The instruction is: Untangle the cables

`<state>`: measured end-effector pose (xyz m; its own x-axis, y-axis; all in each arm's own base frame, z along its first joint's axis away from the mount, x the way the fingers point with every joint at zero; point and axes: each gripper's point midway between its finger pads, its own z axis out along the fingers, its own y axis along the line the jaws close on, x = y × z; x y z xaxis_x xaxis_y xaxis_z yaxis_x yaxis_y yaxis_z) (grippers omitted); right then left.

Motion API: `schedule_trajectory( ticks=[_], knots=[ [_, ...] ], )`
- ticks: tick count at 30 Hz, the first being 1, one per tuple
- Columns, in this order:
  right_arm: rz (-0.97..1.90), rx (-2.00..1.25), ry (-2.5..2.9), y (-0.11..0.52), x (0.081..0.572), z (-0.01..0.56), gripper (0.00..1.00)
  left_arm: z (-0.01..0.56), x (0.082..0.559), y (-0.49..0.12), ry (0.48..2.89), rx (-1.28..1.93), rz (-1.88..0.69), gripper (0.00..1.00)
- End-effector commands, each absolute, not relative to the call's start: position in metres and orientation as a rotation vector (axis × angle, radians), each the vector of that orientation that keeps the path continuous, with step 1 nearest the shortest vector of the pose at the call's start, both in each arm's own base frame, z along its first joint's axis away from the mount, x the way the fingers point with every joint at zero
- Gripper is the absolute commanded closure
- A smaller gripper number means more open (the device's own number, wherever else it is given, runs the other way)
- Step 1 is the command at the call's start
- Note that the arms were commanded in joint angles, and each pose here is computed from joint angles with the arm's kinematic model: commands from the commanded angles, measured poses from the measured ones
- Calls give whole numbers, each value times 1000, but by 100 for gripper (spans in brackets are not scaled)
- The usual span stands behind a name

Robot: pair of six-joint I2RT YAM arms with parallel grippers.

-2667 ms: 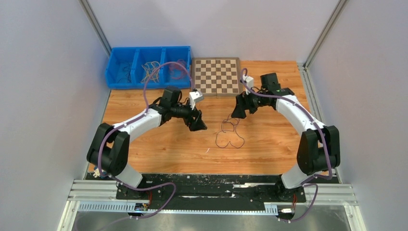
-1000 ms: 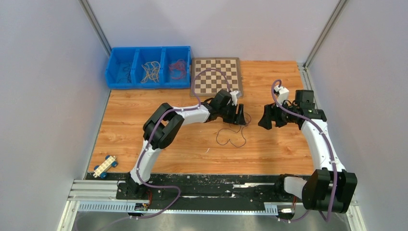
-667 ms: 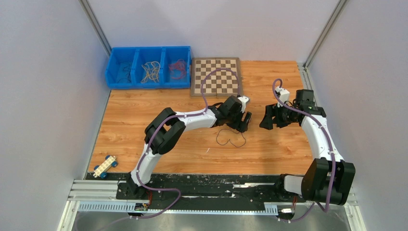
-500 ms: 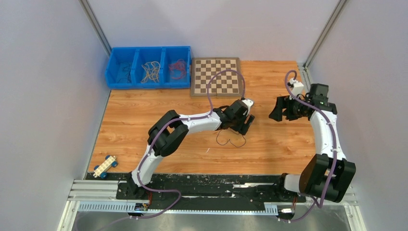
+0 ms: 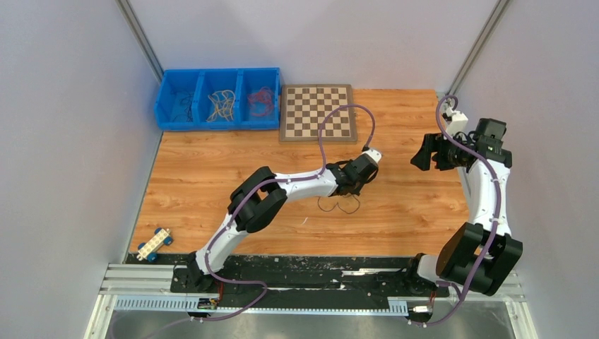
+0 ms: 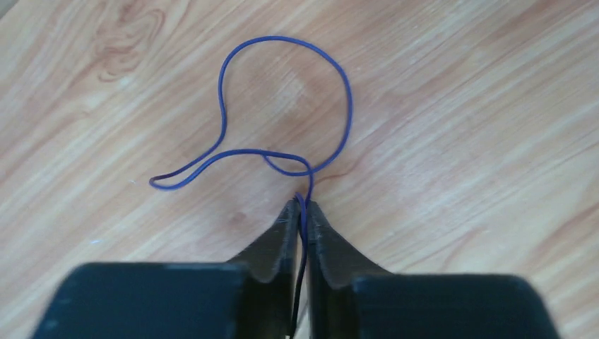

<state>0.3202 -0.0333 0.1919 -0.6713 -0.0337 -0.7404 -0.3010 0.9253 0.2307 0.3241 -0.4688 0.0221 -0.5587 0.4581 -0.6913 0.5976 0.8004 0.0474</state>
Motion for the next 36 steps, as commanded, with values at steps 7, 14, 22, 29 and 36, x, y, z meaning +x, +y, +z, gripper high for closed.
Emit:
schedule_trajectory(
  ticks=[7,14,22,29,36],
  knots=[
    [580,-297,2200,-8,312,197,25,42,313,-411,2302,942,-246,100],
    [652,-297,2170,-1,315,197,28,172,320,-373,2072,918,-589,100],
    [672,-343,2154,3,317,195,29,304,370,-259,1902,788,-757,100],
    [698,-374,2166,9,333,192,29,386,458,-105,1716,502,-411,100],
    [712,-368,2204,10,359,187,30,397,538,27,1602,165,-201,100]
  ],
)
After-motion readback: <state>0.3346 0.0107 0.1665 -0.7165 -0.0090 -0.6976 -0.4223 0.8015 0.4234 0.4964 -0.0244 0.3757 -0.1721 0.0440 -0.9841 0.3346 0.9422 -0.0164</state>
